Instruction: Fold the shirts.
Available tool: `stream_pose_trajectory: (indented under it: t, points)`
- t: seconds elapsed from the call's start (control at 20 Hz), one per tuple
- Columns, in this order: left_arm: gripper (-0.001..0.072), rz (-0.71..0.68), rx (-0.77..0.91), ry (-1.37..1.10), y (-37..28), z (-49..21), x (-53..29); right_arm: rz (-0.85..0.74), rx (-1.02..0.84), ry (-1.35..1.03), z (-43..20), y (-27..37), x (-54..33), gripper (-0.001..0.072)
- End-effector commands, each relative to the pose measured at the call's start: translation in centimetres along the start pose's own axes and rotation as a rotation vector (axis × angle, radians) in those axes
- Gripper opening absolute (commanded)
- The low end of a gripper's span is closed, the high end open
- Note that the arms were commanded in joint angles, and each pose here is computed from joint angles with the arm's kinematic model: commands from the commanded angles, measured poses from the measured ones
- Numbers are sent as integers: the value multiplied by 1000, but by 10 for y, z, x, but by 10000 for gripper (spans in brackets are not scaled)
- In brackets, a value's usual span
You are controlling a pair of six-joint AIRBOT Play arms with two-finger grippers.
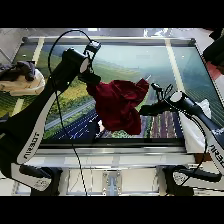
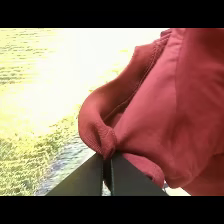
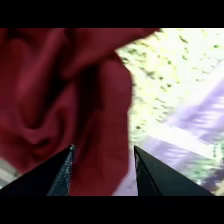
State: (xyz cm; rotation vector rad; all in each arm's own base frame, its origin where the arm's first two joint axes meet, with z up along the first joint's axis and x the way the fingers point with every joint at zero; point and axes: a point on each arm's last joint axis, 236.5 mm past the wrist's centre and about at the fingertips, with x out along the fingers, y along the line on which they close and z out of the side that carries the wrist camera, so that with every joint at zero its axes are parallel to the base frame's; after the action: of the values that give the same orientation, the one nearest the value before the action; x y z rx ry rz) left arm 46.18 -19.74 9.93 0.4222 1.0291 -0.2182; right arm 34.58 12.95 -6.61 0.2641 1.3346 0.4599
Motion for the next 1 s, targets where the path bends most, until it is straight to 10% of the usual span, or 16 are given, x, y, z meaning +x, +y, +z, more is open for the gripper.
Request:
stream_pose_trajectory:
  t: [0.0,0.4,0.6,0.95]
  points:
    - [11,32,-22,17,20,-4,3,-73,34,39,-9,-18,13,432]
    - [10,44,-39,22,30,-6,4,80,-46,176,-40,39,55,427]
    - [11,49,-48,24,35,-6,6,83,-59,155,-36,47,60,15]
    - [10,400,-75,59,167,-55,-115,-95,-244,-97,17,57,-107,12]
